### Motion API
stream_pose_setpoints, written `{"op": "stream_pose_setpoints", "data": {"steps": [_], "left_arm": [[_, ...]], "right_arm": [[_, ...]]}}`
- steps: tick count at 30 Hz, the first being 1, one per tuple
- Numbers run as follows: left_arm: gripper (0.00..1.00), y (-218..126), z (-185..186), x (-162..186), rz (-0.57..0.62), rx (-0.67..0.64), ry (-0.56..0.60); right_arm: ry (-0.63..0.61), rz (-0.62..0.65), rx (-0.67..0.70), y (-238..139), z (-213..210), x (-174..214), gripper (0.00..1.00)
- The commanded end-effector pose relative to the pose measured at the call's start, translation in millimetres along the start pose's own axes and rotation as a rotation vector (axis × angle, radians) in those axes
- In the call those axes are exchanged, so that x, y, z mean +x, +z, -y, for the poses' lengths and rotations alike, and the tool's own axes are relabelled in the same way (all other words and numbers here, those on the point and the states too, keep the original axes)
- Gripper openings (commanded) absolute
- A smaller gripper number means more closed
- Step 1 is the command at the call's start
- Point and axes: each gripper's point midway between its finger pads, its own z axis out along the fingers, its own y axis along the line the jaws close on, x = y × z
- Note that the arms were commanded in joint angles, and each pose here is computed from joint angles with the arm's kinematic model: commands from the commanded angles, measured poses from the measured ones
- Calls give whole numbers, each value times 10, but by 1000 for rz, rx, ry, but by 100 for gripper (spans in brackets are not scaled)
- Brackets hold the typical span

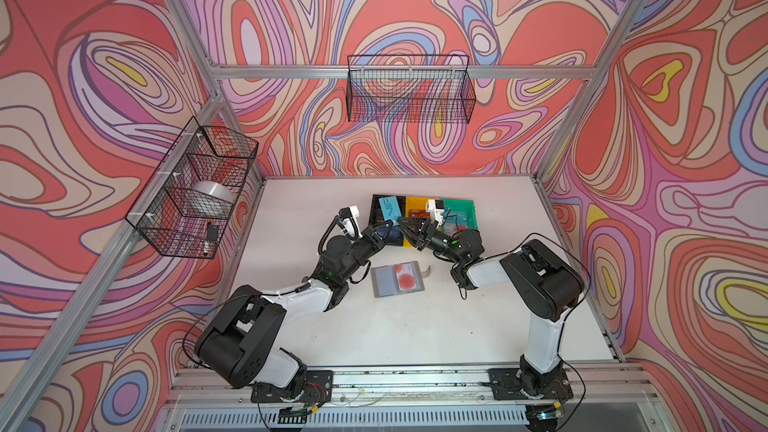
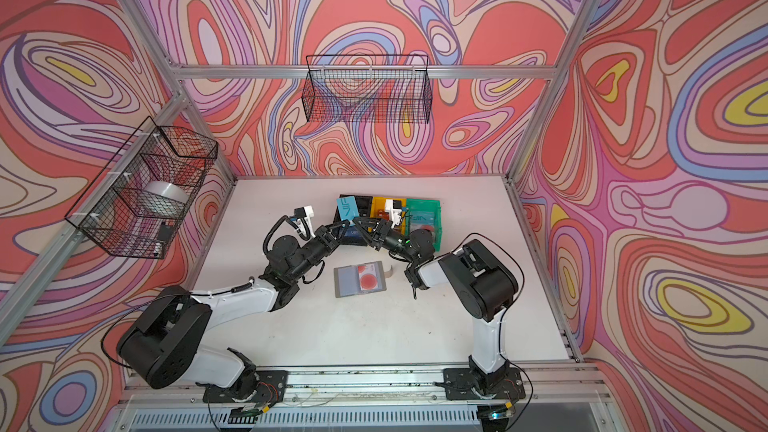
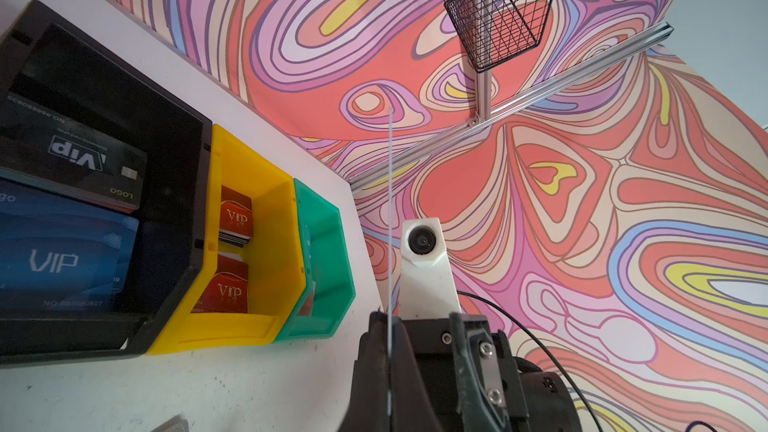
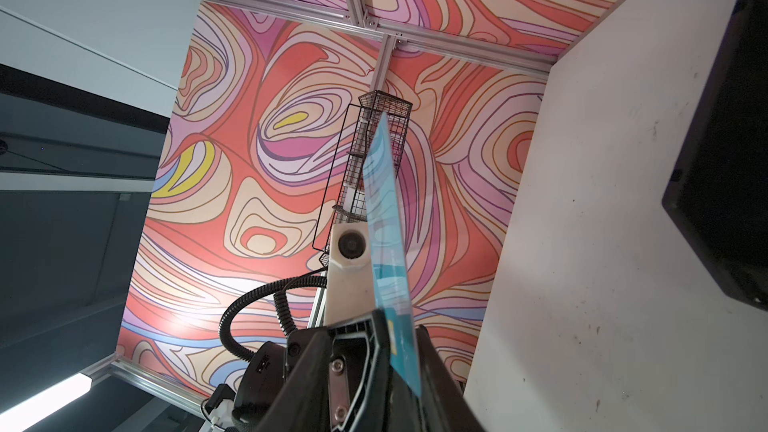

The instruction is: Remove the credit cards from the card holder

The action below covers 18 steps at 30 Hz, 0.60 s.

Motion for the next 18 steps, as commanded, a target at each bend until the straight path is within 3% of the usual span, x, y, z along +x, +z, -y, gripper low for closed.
{"op": "stream_pose_setpoints", "data": {"steps": [1,10,18], "left_arm": [[0,24,125,-39,21,45,22],[0,61,165,39,-26,69,30],[21,0,160,219,-169,18,124]], "right_arm": [[-11,-3,-27,62,-36,-25,28],[5,-23,-20,77,20,-5,0],[1,-79,-12,-49,-24,17,0]]}}
